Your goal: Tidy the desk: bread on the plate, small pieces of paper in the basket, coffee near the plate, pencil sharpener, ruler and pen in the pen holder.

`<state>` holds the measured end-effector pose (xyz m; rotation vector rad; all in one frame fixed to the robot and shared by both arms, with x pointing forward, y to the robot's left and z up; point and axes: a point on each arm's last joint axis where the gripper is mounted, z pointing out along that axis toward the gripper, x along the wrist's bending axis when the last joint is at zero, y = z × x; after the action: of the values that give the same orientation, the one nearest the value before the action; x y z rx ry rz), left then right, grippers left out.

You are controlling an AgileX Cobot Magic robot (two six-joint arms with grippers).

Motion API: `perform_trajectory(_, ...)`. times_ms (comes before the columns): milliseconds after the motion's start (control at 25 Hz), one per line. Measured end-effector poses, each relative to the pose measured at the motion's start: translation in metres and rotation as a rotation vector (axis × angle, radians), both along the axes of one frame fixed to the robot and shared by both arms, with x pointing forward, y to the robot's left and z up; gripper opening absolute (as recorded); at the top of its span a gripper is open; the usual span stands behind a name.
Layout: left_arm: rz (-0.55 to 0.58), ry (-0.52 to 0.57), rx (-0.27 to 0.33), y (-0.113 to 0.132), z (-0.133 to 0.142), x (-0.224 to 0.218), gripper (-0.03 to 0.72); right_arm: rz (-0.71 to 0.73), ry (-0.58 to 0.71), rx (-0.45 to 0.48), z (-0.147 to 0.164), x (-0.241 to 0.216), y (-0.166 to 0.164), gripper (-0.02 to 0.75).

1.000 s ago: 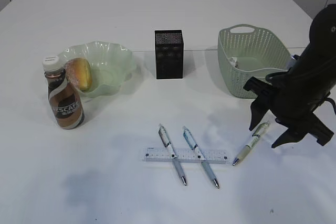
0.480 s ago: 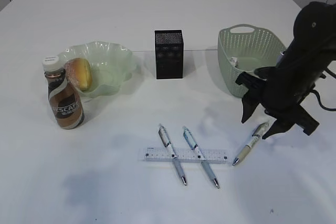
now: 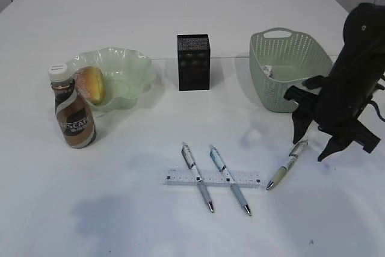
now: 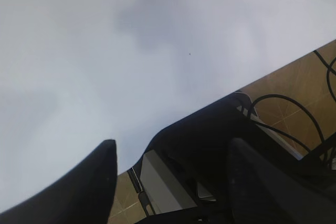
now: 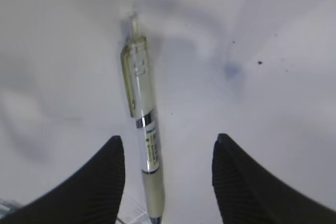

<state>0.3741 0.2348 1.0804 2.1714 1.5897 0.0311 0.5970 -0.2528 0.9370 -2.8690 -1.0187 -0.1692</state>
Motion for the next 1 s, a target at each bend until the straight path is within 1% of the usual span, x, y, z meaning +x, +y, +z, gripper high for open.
perform_trajectory(160,0.0,0.0,0.0,0.0,0.0,0.0,0.466,-0.001,-0.008,-0.006,-0.001,0.001,-0.005,0.426)
perform_trajectory(440,0.0,0.0,0.0,0.0,0.0,0.0,0.466,0.003,0.01,-0.012,-0.012,0.006,-0.005,0.426)
perform_trajectory(600,0.0,-0.002,-0.001,0.0,0.0,0.0,0.466,0.003,-0.003,-0.01,-0.01,0.012,-0.005,0.426)
perform_trajectory(680,0.0,-0.002,-0.001,0.0,0.0,0.0,0.466,0.004,-0.027,-0.008,-0.006,0.022,-0.004,0.426)
perform_trajectory(1000,0.0,-0.002,-0.001,0.0,0.0,0.0,0.466,0.016,-0.016,-0.019,-0.008,0.025,-0.005,0.425)
